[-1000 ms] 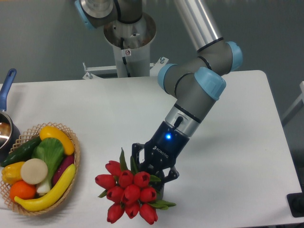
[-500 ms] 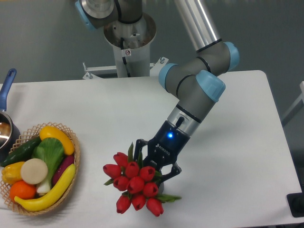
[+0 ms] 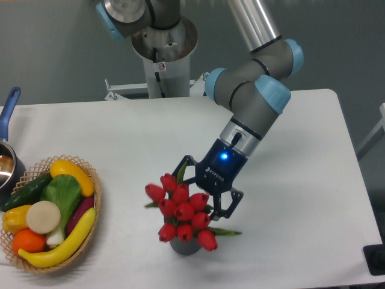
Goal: Insert the flowers into the vase
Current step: 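Open the gripper to release the tulips in the vase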
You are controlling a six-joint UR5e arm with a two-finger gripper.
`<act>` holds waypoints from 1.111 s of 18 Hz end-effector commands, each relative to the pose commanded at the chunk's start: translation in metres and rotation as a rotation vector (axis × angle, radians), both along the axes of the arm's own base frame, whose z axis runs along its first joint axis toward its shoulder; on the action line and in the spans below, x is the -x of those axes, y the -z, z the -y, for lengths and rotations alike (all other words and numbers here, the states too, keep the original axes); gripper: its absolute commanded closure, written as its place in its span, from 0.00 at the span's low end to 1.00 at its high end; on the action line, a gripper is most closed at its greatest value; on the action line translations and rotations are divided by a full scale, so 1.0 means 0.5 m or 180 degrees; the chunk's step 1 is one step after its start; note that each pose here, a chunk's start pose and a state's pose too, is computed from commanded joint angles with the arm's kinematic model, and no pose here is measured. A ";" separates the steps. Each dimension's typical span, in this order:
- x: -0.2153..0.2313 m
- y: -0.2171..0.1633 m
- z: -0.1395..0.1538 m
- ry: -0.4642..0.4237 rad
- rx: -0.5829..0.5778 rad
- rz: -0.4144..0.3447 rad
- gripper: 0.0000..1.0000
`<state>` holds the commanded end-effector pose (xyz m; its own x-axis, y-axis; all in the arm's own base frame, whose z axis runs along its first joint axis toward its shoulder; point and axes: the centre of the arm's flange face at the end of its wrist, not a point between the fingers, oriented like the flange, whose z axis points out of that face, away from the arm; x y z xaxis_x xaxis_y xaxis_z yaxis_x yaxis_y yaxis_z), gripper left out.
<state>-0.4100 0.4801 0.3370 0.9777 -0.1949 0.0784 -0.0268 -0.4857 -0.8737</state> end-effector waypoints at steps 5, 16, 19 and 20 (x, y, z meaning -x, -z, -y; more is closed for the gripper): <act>-0.024 -0.028 0.009 0.0008 -0.0025 -0.0053 0.00; -0.025 -0.046 0.088 -0.0094 0.0002 -0.0282 0.00; -0.020 -0.018 0.091 -0.0198 0.0314 -0.0435 0.00; -0.019 -0.013 0.093 -0.0228 0.0388 -0.0467 0.00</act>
<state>-0.4006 0.4336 0.3434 0.9914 -0.1222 -0.0472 -0.1111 -0.5929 -0.7976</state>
